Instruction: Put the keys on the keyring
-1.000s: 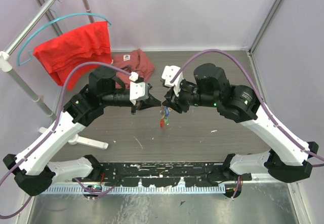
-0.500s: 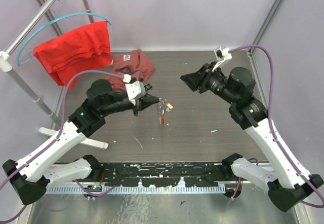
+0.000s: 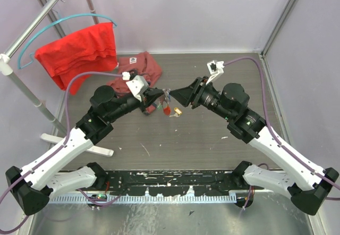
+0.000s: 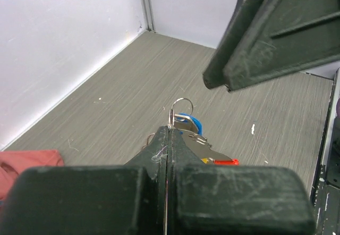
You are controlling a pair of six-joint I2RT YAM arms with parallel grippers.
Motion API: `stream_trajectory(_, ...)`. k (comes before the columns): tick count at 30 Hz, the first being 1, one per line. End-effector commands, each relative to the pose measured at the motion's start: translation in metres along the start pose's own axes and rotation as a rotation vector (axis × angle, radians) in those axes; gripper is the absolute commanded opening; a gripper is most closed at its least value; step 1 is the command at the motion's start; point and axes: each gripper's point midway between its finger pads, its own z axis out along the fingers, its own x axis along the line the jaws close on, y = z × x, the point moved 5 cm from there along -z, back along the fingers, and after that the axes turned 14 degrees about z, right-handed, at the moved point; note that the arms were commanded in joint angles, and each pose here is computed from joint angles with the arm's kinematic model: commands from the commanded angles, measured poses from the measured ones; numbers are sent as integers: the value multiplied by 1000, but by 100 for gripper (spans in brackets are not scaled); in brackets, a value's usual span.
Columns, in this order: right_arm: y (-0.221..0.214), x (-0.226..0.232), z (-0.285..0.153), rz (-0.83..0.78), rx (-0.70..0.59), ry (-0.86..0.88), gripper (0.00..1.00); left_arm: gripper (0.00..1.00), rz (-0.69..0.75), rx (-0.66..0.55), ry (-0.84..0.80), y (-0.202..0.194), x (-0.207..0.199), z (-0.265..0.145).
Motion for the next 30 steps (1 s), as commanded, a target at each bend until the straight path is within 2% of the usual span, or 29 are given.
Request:
stream_trajectory(1,30,20,10,-28,-144,45,44,0,5,-86,50,18,9,0)
stream_trajectory(8,24,16,17,-35,-122,24,41,0,8,-103,40,23,8,-4)
stream_trajectory(30,20,17,21,-28,-111,46,10,0,11,-117,8,25,4,-4)
